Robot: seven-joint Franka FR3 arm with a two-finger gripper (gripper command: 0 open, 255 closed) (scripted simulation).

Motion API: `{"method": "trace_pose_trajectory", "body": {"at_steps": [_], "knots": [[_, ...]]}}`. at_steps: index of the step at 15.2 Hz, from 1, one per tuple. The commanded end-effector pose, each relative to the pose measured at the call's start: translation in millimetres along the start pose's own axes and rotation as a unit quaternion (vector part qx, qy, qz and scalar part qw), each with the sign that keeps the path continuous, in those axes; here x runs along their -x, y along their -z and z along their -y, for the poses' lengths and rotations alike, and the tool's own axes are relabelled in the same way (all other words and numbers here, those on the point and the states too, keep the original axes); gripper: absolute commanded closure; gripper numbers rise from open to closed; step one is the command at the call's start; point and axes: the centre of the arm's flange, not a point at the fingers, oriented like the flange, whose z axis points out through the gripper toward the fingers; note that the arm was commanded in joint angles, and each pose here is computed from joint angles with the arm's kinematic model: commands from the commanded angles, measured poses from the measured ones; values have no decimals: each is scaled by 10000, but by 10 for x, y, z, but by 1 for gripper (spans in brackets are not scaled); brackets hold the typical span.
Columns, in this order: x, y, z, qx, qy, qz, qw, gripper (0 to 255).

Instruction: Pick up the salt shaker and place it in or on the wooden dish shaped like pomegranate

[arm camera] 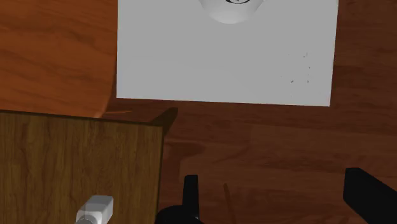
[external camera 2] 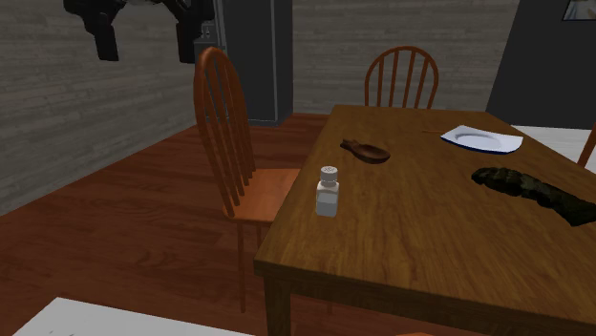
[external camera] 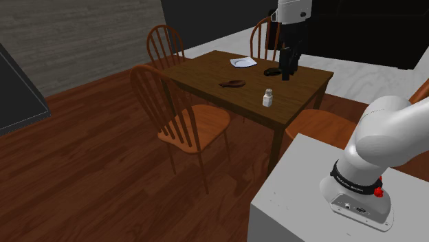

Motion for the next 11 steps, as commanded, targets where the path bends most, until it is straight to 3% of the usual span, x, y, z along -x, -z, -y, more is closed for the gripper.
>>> {"method": "trace_pose_trajectory", "body": {"at_steps": [1, 11], "knots": [[0, 0, 0, 0, 0, 0, 10000, 0], [-478, -804, -765, 273, -318, -451, 9981, 0]]}}
